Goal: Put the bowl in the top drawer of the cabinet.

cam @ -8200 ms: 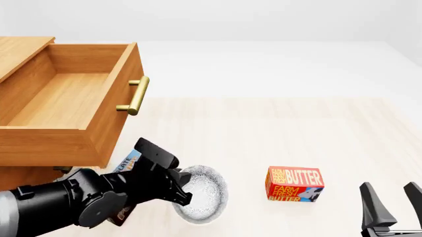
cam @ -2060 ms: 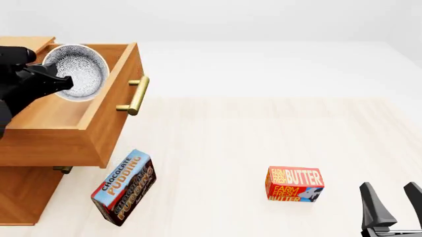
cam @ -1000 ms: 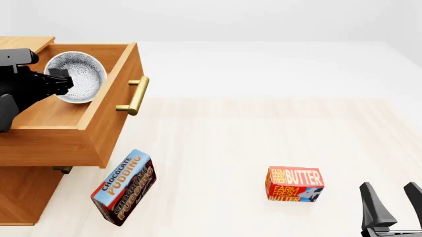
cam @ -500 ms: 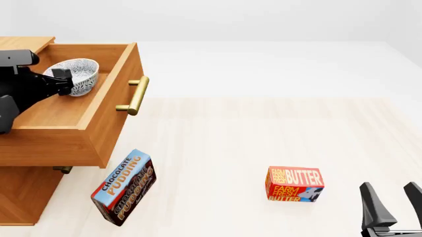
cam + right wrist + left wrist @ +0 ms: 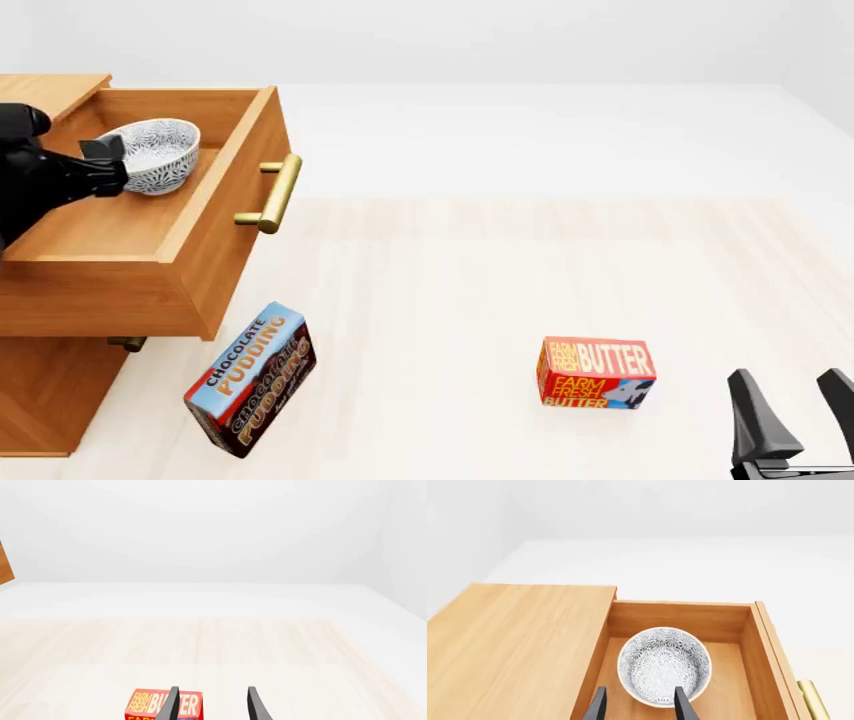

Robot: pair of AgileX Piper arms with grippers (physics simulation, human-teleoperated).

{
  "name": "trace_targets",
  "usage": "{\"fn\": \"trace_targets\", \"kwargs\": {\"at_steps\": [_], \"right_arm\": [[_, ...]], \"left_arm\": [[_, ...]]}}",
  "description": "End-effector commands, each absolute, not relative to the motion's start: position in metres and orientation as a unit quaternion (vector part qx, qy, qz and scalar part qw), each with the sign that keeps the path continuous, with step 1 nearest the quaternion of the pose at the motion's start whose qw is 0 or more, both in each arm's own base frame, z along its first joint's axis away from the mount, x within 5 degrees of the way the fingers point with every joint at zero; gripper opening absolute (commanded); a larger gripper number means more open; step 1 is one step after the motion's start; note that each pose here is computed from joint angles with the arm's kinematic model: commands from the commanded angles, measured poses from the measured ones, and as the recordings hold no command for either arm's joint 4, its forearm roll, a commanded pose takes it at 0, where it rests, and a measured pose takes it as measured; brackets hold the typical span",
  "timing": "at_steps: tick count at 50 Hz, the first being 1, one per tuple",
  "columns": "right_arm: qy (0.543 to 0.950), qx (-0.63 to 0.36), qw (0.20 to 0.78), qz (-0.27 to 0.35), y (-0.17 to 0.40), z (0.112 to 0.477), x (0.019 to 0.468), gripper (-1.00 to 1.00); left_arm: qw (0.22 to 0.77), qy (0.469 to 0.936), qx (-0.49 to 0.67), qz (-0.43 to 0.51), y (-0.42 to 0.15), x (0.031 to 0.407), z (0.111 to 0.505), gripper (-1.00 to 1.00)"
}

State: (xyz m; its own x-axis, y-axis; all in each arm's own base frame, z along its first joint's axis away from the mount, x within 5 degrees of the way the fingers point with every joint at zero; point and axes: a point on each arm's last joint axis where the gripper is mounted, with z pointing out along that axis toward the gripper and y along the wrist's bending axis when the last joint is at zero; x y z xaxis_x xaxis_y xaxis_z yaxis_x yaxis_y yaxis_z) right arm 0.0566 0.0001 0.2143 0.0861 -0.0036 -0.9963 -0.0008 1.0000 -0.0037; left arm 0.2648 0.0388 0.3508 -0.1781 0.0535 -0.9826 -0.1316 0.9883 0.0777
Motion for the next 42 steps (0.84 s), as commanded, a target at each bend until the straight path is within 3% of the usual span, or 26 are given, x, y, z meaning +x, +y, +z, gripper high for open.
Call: {"fn": "trace_targets", "kwargs": {"at_steps": [1,42], "right_arm": [[0.676,-0.002,0.737,-0.001,0.000,0.214,0.057,1.00],[0.676,-0.002,0.737,-0.001,0.000,0.214,0.057,1.00]], "left_arm": [[0.662,0.745,-0.015,0.078,0.033,0.241,0.362,1.00],[0.697,0.714,0.035,0.062,0.007,0.189,0.370,1.00]]}}
